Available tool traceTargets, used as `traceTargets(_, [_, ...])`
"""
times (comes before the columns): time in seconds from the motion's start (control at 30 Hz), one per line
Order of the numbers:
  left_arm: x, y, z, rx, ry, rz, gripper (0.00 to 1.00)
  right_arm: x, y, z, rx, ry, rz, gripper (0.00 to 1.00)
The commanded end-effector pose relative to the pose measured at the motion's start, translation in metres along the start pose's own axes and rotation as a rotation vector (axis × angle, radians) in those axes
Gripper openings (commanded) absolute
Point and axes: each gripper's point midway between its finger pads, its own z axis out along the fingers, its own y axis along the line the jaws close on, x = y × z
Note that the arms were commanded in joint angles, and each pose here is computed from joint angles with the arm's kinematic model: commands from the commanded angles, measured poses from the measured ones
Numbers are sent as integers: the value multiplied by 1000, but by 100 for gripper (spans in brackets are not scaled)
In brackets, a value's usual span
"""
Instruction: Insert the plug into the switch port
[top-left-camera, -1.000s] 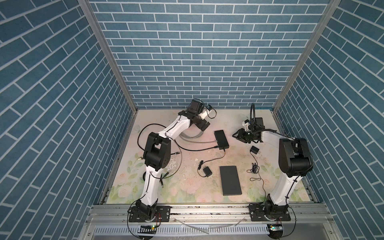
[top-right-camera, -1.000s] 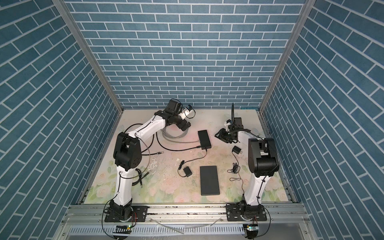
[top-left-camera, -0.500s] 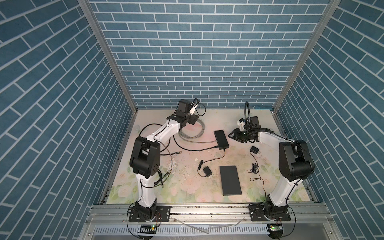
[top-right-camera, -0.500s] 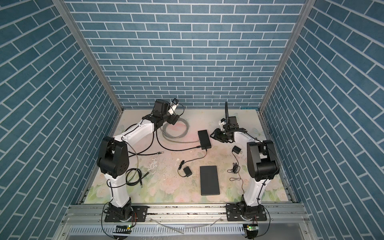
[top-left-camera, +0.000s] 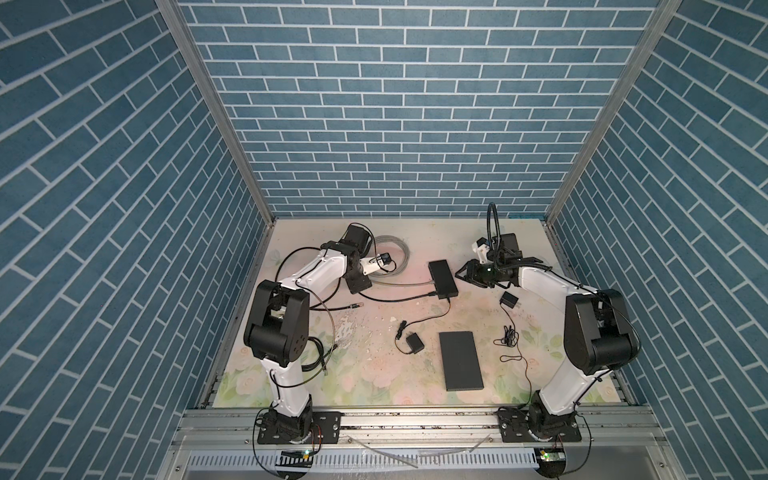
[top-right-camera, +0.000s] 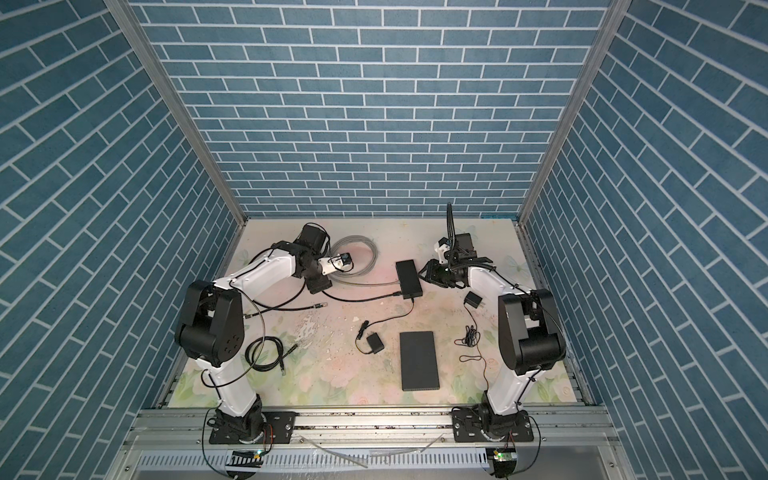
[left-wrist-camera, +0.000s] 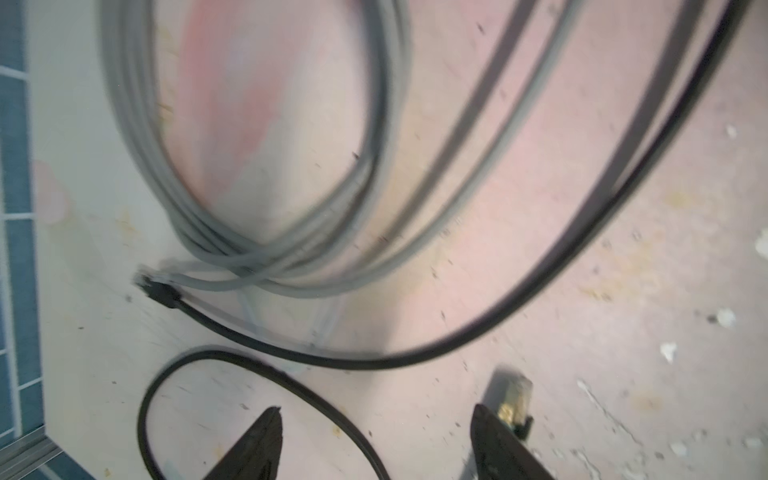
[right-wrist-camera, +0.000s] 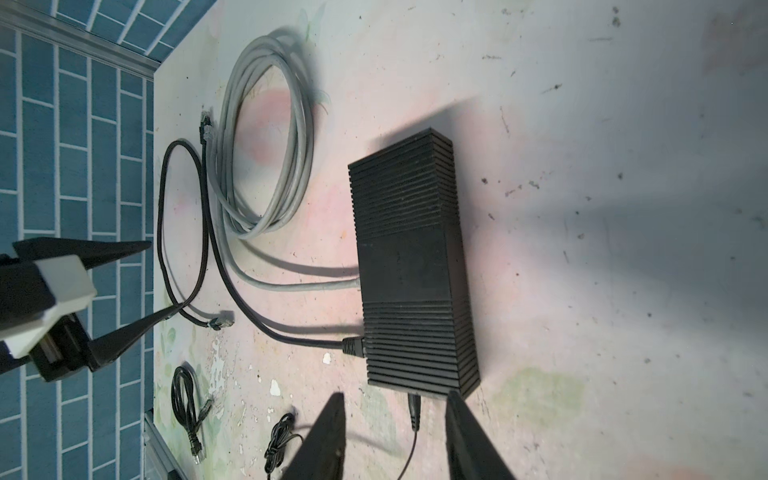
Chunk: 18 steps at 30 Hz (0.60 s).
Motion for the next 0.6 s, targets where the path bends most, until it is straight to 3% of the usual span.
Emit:
traceTargets(0.0, [34, -18, -4, 87, 152, 100, 71, 18, 3, -7, 6, 32, -29, 40])
traceTargets(0.33, [68, -17, 33, 105, 290, 52, 70, 26, 8, -21, 14, 21, -42, 40])
traceTargets(0.57, [75, -34, 31, 169, 281, 35, 67, 25, 7, -19, 16, 28, -39, 40])
